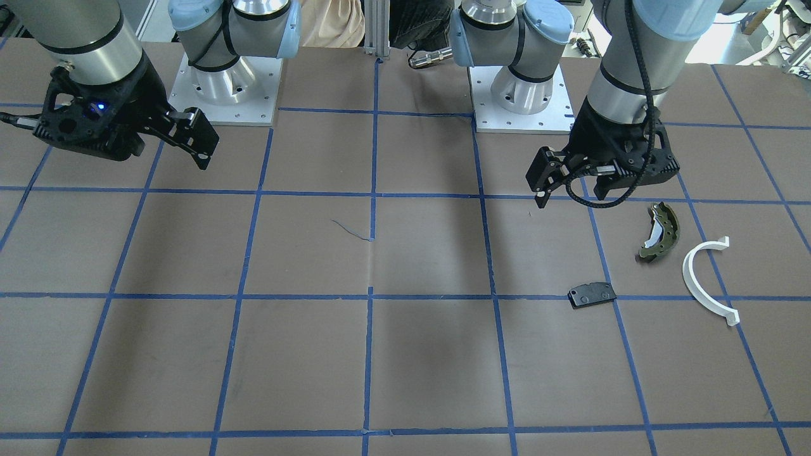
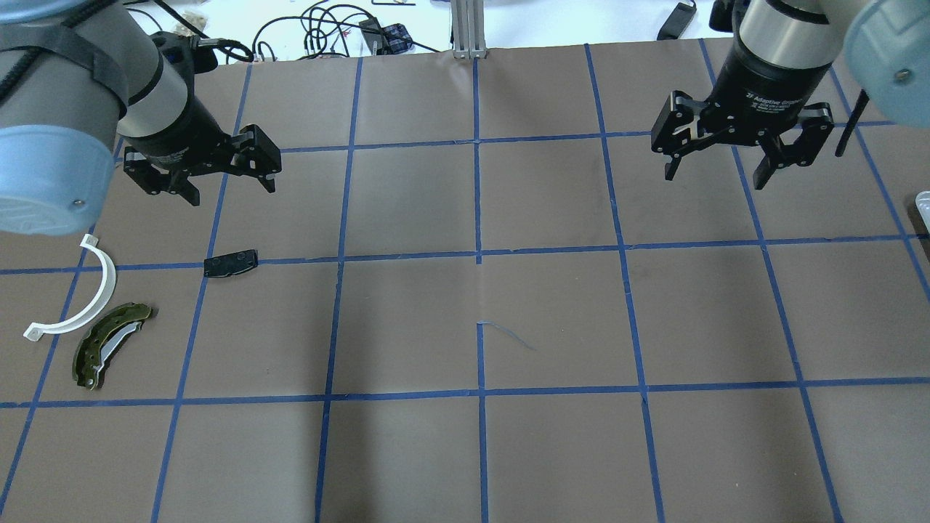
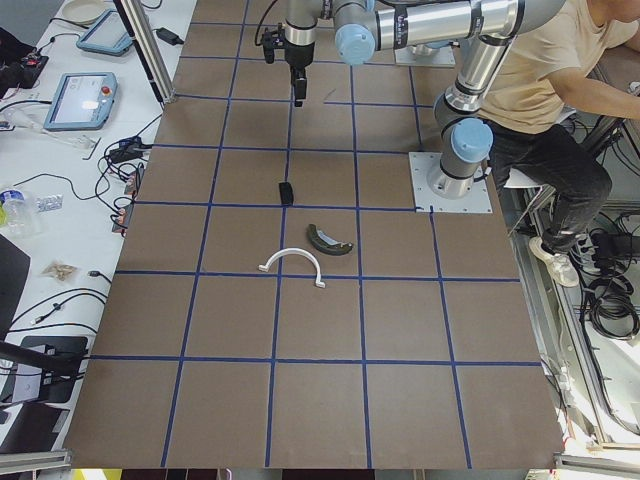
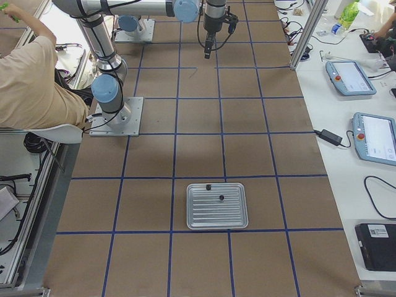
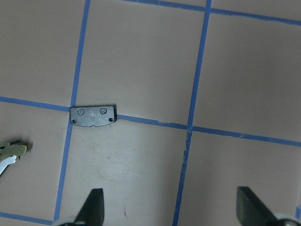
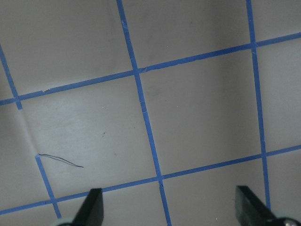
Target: Place bearing gear from tray to pile
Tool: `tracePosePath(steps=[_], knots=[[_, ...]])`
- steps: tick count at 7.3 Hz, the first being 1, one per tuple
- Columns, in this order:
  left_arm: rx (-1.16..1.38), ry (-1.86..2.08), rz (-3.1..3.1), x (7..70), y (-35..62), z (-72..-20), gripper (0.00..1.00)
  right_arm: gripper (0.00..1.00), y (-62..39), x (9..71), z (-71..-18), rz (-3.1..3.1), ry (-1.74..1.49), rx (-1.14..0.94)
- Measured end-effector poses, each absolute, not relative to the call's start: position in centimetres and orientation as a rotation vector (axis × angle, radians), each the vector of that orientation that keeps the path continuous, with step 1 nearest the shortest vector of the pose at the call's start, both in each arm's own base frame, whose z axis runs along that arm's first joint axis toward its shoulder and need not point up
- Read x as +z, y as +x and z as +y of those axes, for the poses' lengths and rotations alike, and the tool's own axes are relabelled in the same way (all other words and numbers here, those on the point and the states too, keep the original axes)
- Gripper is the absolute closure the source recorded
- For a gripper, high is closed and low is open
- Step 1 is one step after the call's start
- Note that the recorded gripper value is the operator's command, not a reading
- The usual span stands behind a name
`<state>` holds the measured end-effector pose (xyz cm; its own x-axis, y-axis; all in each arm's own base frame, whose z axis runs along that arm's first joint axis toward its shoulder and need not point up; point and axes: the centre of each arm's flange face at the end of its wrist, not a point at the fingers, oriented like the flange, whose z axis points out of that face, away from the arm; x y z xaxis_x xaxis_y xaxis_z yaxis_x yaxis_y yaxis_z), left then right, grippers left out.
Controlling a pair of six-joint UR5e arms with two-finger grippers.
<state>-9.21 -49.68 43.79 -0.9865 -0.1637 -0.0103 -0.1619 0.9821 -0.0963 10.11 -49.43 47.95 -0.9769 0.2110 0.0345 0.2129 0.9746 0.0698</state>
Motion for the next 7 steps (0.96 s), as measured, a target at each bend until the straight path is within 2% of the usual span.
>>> tracePosePath(steps=[4, 7], knots=[[-0.212, -0.250, 3.079, 47.2, -9.2, -50.5, 0.00, 0.00, -3.0, 46.4, -51.4, -3.133, -0.167, -0.160], [-0.197, -0.205, 3.052, 52.1, -10.6, -49.7, 0.00, 0.00, -15.9, 43.1, -53.1, -3.135, 0.295, -0.089]])
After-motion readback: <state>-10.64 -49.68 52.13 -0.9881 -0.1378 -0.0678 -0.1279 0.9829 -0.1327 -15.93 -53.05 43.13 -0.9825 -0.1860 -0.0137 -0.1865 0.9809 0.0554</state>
